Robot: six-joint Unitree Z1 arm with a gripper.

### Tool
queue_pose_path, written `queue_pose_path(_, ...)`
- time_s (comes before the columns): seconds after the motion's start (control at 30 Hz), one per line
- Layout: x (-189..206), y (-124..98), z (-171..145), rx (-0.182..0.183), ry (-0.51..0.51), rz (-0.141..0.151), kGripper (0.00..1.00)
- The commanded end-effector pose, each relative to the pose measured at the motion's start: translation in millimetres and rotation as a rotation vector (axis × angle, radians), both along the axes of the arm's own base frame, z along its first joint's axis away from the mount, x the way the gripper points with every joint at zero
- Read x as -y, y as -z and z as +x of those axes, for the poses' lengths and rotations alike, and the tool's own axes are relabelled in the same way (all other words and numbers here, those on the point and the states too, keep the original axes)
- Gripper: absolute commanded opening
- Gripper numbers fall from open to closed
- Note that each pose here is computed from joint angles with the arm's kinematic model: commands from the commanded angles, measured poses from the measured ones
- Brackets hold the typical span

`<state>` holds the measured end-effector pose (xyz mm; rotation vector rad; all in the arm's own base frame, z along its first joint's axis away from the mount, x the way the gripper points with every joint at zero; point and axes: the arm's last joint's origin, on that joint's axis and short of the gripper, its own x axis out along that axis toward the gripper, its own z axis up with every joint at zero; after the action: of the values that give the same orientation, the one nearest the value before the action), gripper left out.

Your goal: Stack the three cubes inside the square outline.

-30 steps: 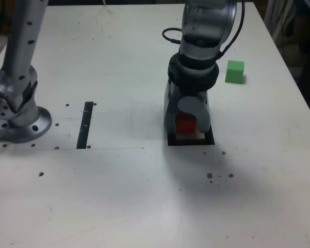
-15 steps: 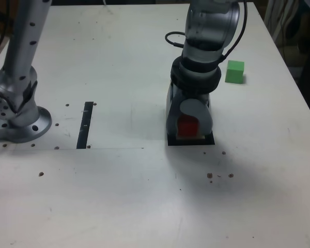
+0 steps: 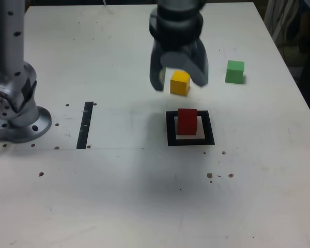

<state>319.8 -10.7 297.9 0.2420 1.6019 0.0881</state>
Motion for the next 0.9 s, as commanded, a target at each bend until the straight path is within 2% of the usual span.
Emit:
queue_pose_path(0.0,-21,0,-4,-0.014,-0.006,0.007,0.99)
queue_pose_path(0.2,-80,10,-5,-0.051,-0.002,0.004,0.99)
queue_pose_path(0.33,-103,22,0,-0.089,0.024,-0.009,0.99)
queue_pose_path(0.5,-110,40,8,-0.130,0.051,-0.027,0.97)
queue_pose_path(0.87,-112,69,28,-0.142,0.078,-0.048,0.94)
